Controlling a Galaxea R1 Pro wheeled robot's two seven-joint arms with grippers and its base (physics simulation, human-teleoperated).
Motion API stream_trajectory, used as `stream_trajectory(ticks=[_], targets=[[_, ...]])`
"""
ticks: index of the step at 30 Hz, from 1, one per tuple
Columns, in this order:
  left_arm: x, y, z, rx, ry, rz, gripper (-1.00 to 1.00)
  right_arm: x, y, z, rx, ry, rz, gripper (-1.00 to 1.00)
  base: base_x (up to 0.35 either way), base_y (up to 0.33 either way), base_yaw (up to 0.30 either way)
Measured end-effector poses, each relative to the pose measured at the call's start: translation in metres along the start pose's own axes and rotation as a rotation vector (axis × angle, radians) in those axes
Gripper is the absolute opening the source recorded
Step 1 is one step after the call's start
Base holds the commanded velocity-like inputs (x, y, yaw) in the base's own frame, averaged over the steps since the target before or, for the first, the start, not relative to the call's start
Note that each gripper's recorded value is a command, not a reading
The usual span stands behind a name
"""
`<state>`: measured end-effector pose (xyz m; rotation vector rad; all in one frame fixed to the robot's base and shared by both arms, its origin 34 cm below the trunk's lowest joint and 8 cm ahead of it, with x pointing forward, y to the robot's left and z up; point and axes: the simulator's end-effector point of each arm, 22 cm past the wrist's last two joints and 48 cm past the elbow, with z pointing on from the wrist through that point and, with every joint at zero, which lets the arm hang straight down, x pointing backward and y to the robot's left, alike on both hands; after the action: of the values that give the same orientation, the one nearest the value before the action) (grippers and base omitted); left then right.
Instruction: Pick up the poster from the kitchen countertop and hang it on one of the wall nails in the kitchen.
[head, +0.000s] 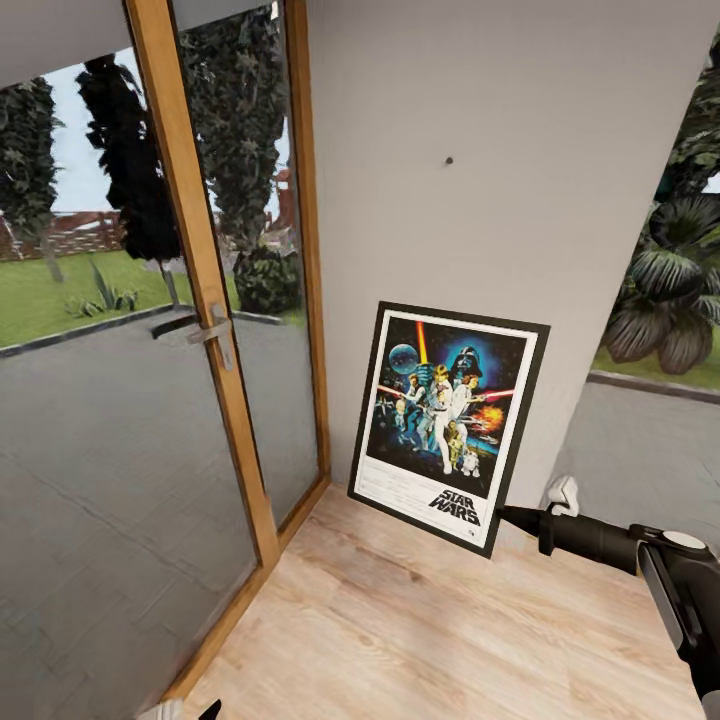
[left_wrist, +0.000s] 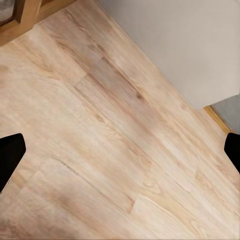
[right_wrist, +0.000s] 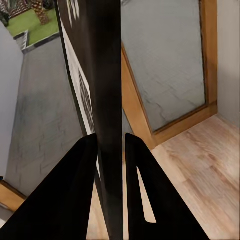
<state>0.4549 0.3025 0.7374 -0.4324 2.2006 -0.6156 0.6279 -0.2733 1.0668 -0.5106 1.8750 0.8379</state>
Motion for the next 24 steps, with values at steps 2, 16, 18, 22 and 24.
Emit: stream_trajectory(ticks=[2, 16, 18, 22, 24], targets=[[-0.0004, -0.0001, 0.0001, 0.0, -0.001, 0.0, 1.0, -0.0003, 0.0, -0.0002, 0.0, 0.0, -0.001, -1.0, 0.063, 0.071, -0.124], [-0.0042, -0.0021, 0.0003, 0.004, -0.01, 0.003, 1.0, -0.0039, 0.0018, -0.0019, 0.0, -0.006, -0.006, -1.0, 0.009, 0.01, -0.259], [-0.0045, -0.0022, 0.0002, 0.005, -0.011, 0.003, 1.0, -0.0044, 0.0021, -0.0019, 0.0, -0.007, -0.007, -1.0, 0.0, 0.0, -0.177], [-0.0054, -0.0027, 0.0002, 0.006, -0.013, 0.004, 1.0, -0.0053, 0.0026, -0.0022, 0.0, -0.008, -0.008, -1.0, 0.0, 0.0, -0.058], [-0.0063, -0.0033, 0.0002, 0.007, -0.015, 0.005, 1.0, -0.0064, 0.0031, -0.0027, 0.0, -0.01, -0.01, -1.0, 0.0, 0.0, -0.021]])
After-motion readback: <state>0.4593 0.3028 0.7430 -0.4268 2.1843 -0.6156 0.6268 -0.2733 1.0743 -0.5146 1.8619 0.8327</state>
